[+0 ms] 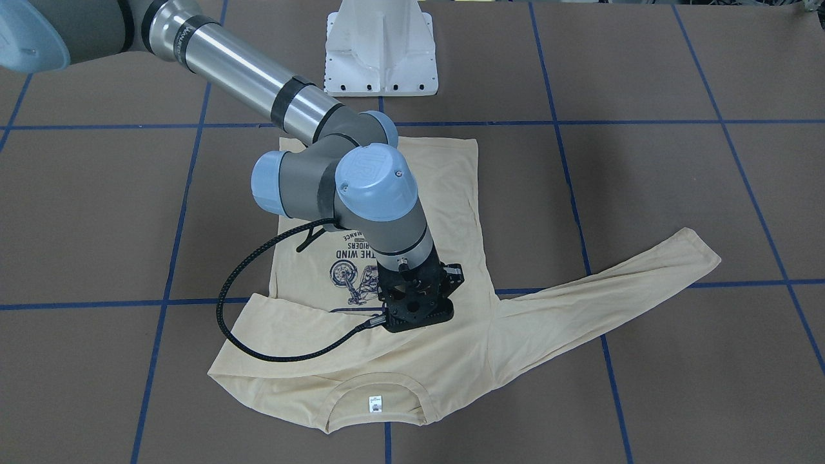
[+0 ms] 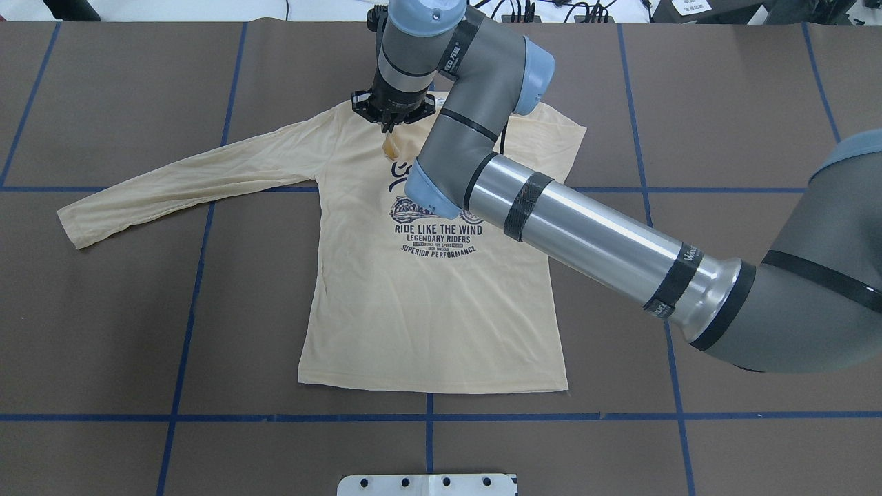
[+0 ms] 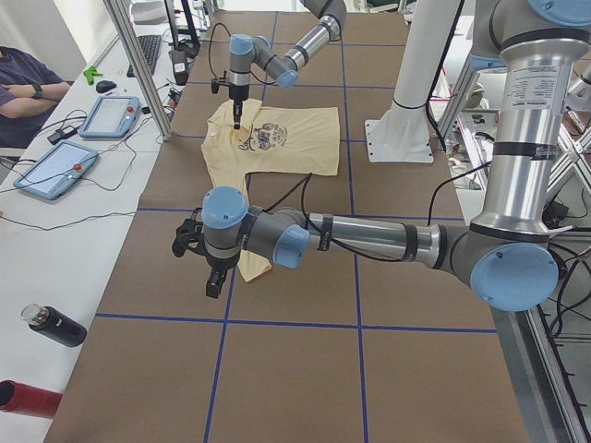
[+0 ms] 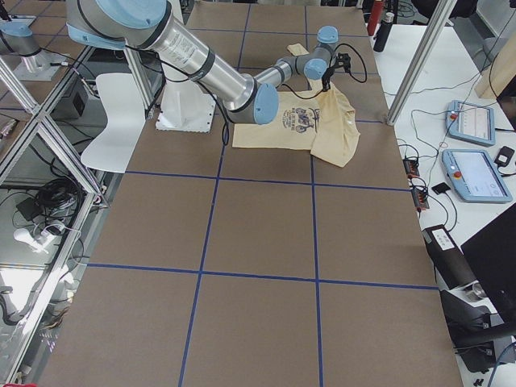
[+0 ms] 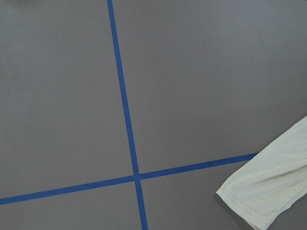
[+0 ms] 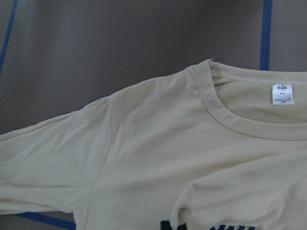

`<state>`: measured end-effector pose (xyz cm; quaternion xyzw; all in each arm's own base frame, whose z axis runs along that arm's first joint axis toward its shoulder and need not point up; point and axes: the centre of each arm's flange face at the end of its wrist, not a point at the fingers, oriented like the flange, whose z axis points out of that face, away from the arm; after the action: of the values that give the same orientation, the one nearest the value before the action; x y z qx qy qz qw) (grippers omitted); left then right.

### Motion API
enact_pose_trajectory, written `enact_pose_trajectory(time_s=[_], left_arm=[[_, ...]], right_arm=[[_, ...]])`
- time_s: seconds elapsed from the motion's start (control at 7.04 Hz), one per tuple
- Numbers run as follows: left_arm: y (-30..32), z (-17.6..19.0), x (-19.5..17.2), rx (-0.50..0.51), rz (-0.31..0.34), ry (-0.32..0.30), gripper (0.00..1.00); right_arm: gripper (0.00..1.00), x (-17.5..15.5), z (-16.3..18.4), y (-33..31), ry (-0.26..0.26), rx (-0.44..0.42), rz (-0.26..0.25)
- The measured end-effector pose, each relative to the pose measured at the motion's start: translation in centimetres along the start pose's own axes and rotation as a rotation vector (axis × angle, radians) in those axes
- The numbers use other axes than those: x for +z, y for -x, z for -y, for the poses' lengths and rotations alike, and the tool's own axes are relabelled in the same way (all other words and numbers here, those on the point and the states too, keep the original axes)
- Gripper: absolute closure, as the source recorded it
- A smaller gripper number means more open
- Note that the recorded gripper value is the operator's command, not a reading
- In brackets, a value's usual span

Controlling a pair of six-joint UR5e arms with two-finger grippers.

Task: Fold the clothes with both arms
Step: 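Carry the held sleeve across the shirt body toward the collar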

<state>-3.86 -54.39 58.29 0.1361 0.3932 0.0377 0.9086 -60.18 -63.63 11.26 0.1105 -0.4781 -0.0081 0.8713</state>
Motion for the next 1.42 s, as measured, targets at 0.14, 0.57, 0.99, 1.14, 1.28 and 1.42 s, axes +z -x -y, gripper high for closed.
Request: enact_pose_trajectory(time_s=[0.14, 0.57, 0.99, 1.14, 1.28, 1.42], left_arm=[[0.2, 0.0, 0.2, 0.001, 0.0, -0.001, 0.01], [0.5, 0.0, 0.5, 0.006, -0.001, -0.006, 0.01], [0.5, 0.1, 0.5, 0.002, -0.001, -0.008, 0.01], [0.3, 0.4, 0.4, -0.008, -0.002, -0.016, 0.01], [-0.1, 0.8, 0.2, -0.029, -0.005, -0.032, 0.01], [-1.2, 1.1, 0.6, -0.051, -0.013, -0.046, 0.01]], right_arm=[[1.0, 0.5, -0.4, 0.5, -0.01, -0.006, -0.007], [0.02, 0.0, -0.4, 1.9, -0.06, -0.016, 0.029], [0.02, -1.2, 0.3, 3.2, -0.12, 0.082, 0.037], [0.01, -1.3, 0.3, 3.2, -0.122, 0.105, 0.034], [0.01, -1.6, 0.2, 2.9, -0.117, 0.125, 0.019], [0.01, -2.2, -0.2, 2.0, -0.099, 0.145, -0.026]])
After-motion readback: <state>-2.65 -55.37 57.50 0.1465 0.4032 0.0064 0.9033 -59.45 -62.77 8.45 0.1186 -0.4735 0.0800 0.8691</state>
